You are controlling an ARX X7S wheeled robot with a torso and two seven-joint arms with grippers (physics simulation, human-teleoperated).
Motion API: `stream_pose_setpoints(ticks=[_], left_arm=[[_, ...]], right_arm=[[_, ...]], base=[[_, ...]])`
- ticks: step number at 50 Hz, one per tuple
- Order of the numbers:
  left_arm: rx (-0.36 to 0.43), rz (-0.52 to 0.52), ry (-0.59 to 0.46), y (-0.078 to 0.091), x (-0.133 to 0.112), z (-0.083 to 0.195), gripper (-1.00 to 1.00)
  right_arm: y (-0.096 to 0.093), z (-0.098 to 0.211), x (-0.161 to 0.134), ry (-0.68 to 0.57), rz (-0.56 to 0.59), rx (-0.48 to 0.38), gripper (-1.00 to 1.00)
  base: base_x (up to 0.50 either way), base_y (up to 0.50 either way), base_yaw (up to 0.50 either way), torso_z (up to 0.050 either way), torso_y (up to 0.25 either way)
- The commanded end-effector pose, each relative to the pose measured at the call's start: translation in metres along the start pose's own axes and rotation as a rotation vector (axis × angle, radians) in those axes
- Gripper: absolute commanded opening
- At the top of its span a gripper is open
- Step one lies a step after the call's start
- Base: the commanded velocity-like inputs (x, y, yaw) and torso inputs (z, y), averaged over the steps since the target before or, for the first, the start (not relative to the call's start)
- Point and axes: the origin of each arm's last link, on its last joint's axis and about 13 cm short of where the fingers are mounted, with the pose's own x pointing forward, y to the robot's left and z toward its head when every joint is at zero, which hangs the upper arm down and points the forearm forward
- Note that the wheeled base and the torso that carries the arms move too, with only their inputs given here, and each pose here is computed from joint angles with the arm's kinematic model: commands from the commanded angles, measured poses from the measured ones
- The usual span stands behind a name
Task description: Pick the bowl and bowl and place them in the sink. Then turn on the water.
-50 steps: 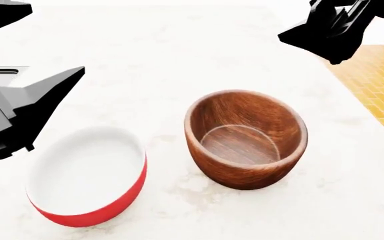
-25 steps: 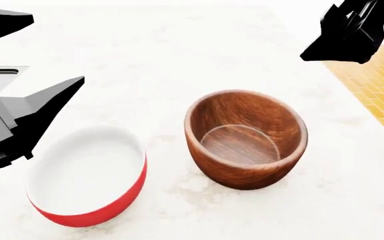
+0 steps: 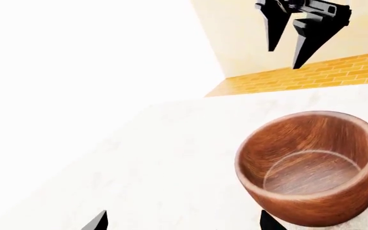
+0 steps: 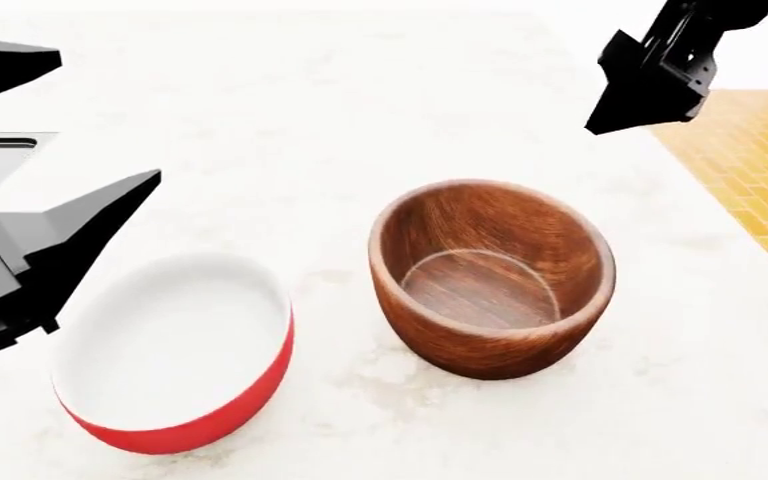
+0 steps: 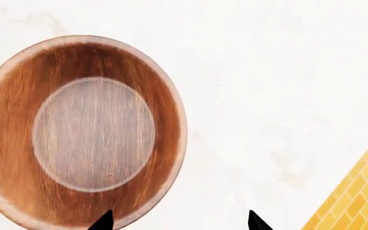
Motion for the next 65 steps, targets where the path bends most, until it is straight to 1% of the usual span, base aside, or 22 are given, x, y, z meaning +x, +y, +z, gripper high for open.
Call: stream_pose_setpoints(ticks=[1,8,11,12,13,14,16,28,38,46,59,65], left_arm=[[-0.002,0.001,0.003,0.000,-0.002,0.000,1.00],[0.003,-0.002,0.002,-0.001,-0.001,0.001,1.00],[0.001,-0.003,0.004,-0.001,-0.001,0.000,1.00],[0.001,-0.005,0.003,-0.001,0.000,-0.001,1.00],[0.000,-0.005,0.002,-0.001,0.000,-0.001,1.00],[0.001,-0.006,0.003,-0.001,0.000,-0.001,1.00],[0.000,-0.007,0.004,-0.001,0.000,-0.001,1.00],[-0.005,-0.003,0.010,-0.002,-0.002,-0.005,1.00],[-0.003,-0.009,0.010,-0.002,-0.001,-0.003,1.00],[-0.005,-0.011,0.016,-0.003,-0.002,-0.005,1.00],[-0.009,-0.010,0.021,-0.003,-0.001,-0.007,1.00],[-0.009,-0.012,0.022,-0.003,-0.001,-0.007,1.00]], right_arm=[[-0.002,0.008,0.011,0.025,0.021,-0.006,1.00],[-0.004,0.004,0.015,0.022,0.021,0.007,1.00],[-0.005,0.005,0.013,-0.070,0.038,0.047,1.00],[-0.006,0.006,0.012,-0.138,0.046,0.069,1.00],[-0.007,0.007,0.013,-0.141,0.042,0.076,1.00],[-0.008,0.007,0.015,-0.174,0.053,0.089,1.00],[-0.009,0.007,0.016,-0.186,0.053,0.090,1.00],[-0.011,0.004,0.028,-0.193,0.054,0.117,1.00],[-0.011,-0.003,0.046,-0.145,0.078,0.136,1.00],[-0.010,-0.003,0.055,-0.134,0.093,0.131,1.00],[-0.010,-0.010,0.064,-0.104,0.100,0.143,1.00],[-0.009,-0.012,0.066,-0.115,0.117,0.150,1.00]], base=[[0.00,0.00,0.00,0.000,0.000],[0.00,0.00,0.00,0.000,0.000],[0.00,0.00,0.00,0.000,0.000],[0.00,0.00,0.00,0.000,0.000],[0.00,0.00,0.00,0.000,0.000],[0.00,0.00,0.00,0.000,0.000],[0.00,0.00,0.00,0.000,0.000],[0.00,0.00,0.00,0.000,0.000],[0.00,0.00,0.00,0.000,0.000],[0.00,0.00,0.00,0.000,0.000],[0.00,0.00,0.00,0.000,0.000],[0.00,0.00,0.00,0.000,0.000]])
